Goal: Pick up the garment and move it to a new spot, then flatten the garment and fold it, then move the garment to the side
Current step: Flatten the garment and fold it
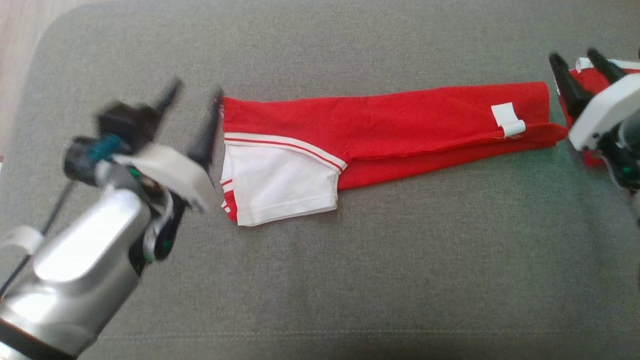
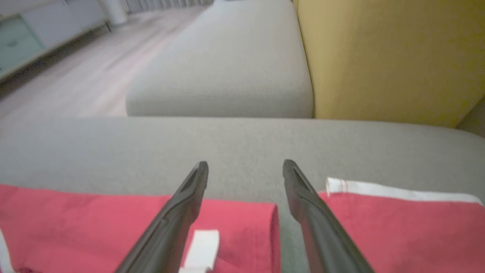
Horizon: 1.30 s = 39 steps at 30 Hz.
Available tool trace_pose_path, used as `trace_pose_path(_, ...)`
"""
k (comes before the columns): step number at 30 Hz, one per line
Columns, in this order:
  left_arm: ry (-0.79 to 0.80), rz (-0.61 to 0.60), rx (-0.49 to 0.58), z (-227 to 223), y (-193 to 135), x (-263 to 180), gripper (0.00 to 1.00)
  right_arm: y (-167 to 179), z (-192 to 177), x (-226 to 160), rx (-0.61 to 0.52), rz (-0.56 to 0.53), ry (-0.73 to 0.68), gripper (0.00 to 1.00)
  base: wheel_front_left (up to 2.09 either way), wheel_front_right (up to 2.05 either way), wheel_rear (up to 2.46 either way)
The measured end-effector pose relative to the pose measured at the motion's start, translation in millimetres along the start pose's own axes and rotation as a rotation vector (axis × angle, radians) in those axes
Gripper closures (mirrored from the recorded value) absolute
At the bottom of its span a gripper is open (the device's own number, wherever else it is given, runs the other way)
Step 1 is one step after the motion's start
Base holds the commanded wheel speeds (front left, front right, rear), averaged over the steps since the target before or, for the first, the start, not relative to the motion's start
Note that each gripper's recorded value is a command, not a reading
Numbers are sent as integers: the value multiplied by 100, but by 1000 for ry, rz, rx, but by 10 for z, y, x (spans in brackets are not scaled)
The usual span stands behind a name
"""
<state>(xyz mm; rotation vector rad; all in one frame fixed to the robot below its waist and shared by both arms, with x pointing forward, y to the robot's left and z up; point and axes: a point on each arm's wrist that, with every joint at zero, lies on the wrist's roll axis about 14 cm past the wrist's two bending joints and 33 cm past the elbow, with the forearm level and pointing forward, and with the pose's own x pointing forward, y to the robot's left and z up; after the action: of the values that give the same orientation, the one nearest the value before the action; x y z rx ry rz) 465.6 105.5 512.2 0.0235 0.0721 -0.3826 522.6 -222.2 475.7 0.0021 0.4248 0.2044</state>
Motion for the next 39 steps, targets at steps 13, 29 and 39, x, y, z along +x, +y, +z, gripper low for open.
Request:
trace_pose_path(13, -267, 368, -266, 313, 399, -432, 0, 567, -43, -111, 97, 51, -297, 0, 0, 0, 0)
trace_pose_path(29, -207, 339, -246, -72, 440, -375, 0, -5, -697, 240, 203, -183, -42, 0, 0, 0, 0)
trace_pose_path(39, -179, 368, -239, -208, 572, -369, 0, -36, -1083, 359, 207, -213, 146, 0, 0, 0, 0)
